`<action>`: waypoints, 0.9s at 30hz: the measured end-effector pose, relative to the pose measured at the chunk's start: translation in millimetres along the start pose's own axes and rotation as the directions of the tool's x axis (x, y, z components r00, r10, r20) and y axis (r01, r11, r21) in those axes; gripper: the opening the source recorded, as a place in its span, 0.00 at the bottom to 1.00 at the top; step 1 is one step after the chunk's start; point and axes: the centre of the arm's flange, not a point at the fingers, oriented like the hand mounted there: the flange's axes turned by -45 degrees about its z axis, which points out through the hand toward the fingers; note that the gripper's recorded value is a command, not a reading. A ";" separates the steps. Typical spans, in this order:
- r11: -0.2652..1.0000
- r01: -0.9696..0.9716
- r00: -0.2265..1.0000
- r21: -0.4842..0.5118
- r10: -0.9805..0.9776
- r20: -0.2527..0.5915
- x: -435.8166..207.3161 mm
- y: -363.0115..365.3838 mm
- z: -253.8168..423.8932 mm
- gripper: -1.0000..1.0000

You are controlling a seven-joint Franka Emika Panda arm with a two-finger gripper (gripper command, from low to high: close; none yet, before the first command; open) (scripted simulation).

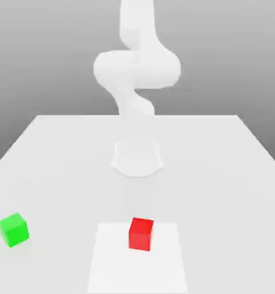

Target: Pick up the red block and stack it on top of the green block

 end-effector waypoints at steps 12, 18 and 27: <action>0.994 -0.065 0.896 -0.092 0.099 0.433 -158.2 -3.5 259.5 0.50; 0.986 -0.126 0.759 -0.108 0.166 0.629 -290.4 -4.6 329.6 0.50; 0.984 -0.136 0.740 -0.112 0.176 0.649 -346.1 -5.0 380.0 0.00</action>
